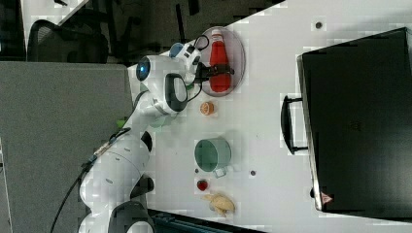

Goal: Pick ketchup from plate and place it on table.

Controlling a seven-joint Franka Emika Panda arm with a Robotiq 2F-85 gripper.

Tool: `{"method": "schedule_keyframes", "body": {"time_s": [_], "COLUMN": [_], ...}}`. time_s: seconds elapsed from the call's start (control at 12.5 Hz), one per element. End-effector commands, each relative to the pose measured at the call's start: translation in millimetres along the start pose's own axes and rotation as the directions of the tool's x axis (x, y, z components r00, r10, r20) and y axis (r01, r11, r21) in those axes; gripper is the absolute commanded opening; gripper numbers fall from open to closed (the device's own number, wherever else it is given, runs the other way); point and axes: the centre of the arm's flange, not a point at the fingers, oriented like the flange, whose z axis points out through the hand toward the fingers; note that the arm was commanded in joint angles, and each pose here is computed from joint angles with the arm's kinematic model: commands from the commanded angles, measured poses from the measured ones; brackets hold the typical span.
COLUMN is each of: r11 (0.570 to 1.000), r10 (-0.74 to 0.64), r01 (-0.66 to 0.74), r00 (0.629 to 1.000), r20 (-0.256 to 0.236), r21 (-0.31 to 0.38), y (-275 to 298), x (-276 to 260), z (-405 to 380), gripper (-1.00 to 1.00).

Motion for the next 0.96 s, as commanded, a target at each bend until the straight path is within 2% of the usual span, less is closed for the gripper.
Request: {"method": "schedule_keyframes", "body": {"time_s": [0.08,0.32,0.48,0.56,0.8,0.96], "r11": [0.999,1.000,0.999,0.997,0.991,0.988], "r10": [-0.036,-0.014,0.054,0.082,0.131,0.154], "r01": [0.037,0.014,-0.054,-0.083,-0.132,-0.155], "r00": [0.998,0.993,0.987,0.986,0.987,0.985], "r20": [-0.060,-0.113,-0.149,-0.145,-0.093,-0.084], "r21": [0.005,0.004,0.003,-0.001,-0.007,-0.010], "y": [-4,-5,1,5,17,27], "x": [12,22,27,26,13,-2], "z": [-23,-63,-114,-142,-219,-266], "gripper": [0.18,0.18,0.18,0.18,0.18,0.18]}}
